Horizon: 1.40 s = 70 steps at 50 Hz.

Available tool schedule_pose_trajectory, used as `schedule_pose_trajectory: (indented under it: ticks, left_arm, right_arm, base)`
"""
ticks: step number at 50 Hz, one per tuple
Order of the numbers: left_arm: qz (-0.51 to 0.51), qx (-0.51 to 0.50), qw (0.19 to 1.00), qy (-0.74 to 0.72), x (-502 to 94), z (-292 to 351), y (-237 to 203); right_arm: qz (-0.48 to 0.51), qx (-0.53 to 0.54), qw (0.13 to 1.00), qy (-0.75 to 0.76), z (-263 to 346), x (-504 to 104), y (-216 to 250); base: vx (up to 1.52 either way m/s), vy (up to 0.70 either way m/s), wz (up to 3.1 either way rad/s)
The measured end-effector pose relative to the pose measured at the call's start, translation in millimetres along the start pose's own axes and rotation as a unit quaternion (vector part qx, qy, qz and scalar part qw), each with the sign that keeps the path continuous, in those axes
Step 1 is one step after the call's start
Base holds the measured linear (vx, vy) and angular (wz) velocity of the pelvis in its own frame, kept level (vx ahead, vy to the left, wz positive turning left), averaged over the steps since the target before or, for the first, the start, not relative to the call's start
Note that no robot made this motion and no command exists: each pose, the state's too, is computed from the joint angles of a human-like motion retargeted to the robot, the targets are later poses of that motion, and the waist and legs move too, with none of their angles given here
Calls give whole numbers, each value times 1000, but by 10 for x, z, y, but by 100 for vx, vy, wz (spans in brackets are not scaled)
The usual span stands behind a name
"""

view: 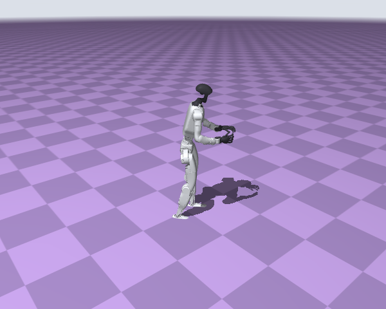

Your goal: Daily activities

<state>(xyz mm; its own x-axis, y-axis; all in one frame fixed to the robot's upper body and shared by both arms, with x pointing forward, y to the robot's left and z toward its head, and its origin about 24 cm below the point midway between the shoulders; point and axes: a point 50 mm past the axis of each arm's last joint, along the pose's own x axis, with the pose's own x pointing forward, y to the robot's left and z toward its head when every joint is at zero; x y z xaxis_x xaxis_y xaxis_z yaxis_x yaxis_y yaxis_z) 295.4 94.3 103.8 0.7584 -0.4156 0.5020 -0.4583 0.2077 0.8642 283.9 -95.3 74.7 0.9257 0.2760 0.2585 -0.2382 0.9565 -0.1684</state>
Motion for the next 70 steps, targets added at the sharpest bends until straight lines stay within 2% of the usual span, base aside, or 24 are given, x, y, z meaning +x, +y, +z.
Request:
schedule_pose_trajectory:
  ticks: [15, 18, 25, 40, 55, 70]
  left_arm:
    - [-15, -5, 1000, -2, -16, 96, -83]
    - [-10, 11, 1000, 6, 60, -41, -18]
    - [-32, -6, 999, 25, -92, 21, -146]
    - [0, 72, 997, 25, -43, -363, 102]
    - [43, 137, 990, -14, 179, -381, 399]
    - [67, 175, 982, -22, 319, -433, 639]
  right_arm:
    - [20, 5, 1000, 11, -56, -47, 25]
    - [23, 7, 1000, 1, 5, 15, -33]
    - [31, 36, 998, 31, -122, -106, 53]
    - [50, 94, 994, 32, -70, -26, 119]
    - [110, 157, 981, 20, 89, 169, 339]
    - [116, 278, 953, 28, 131, 129, 399]
  base:
    - [0, 0, 1]
    - [2, 1, -8]
    - [1, 0, -3]
    - [0, 0, -1]
    - [-2, -3, 4]
    - [-6, -9, 7]
